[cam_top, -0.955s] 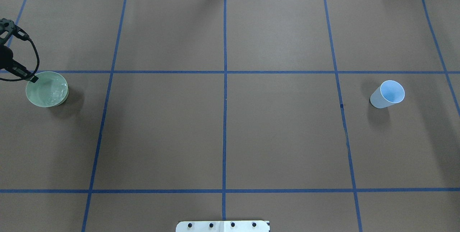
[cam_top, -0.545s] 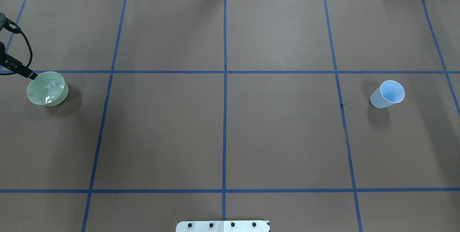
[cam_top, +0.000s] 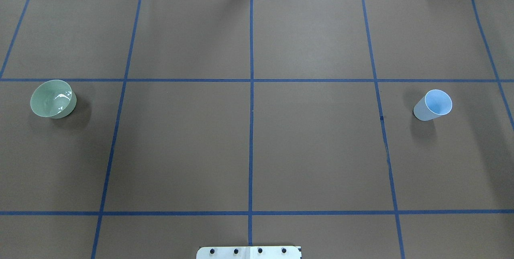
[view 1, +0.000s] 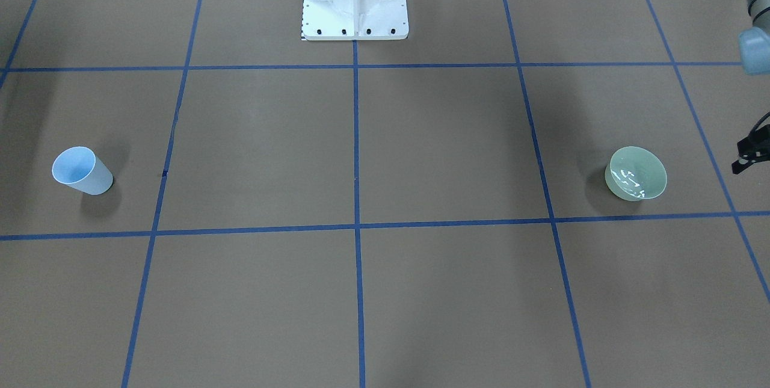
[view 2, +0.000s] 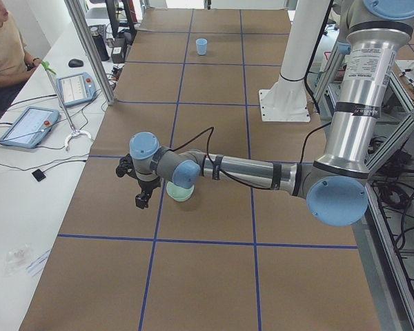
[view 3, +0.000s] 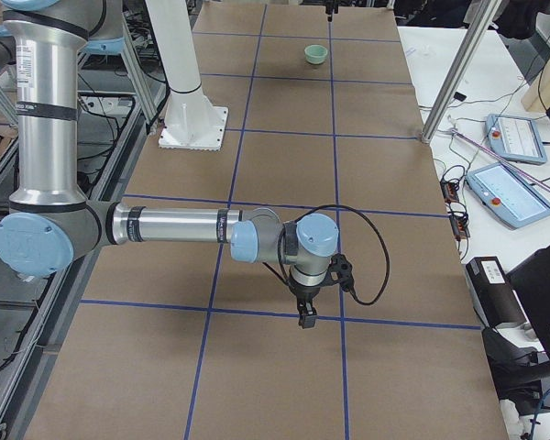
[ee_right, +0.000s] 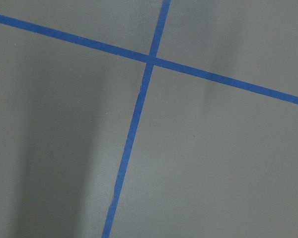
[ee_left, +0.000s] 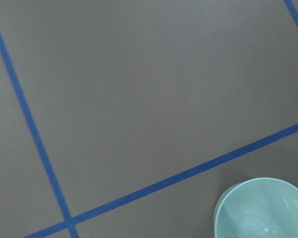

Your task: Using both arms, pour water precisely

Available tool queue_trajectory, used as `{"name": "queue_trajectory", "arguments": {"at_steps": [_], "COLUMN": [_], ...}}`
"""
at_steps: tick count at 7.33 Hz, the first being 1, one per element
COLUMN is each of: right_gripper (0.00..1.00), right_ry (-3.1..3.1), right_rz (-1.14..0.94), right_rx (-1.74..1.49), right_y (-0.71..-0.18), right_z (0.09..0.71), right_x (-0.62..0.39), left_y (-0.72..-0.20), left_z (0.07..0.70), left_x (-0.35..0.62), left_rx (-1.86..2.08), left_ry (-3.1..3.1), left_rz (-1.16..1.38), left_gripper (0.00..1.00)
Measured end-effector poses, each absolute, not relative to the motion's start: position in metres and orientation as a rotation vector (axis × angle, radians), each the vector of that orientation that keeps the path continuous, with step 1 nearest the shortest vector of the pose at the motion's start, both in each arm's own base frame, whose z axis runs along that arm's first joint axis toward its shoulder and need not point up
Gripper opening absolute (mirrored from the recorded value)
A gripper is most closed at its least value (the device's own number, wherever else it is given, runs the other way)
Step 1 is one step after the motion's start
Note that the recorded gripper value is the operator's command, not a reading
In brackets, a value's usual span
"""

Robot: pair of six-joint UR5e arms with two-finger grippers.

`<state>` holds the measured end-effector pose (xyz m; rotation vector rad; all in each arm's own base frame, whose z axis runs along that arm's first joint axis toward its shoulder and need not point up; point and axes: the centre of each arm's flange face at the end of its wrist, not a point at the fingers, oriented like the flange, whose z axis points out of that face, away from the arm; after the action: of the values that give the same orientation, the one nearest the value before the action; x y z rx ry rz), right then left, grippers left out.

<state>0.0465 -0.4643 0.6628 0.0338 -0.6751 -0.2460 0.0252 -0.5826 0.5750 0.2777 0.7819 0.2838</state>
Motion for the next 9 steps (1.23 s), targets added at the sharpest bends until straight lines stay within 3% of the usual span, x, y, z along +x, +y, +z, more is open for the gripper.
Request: {"name": "queue_trajectory", "arguments": {"at_steps": [4,9], "right_gripper": [1.00,1.00], "right_ry": [-0.676,-0.675], "right_rz": [-0.244,-0.243], "right_rx": [0.026,0.023], "right_y": [-0.465,-0.466], "right_z": [0.667,0.669], "right_x": [0.046,0.046], "left_y": [-0.554,-0.526], "left_z": [0.620,0.650], "left_x": [-0.084,-0.094], "left_rx": [0.228,0.185], "left_ry": [0.736,0.753], "left_rz": [0.275,0.235], "left_gripper": [1.00,1.00]}}
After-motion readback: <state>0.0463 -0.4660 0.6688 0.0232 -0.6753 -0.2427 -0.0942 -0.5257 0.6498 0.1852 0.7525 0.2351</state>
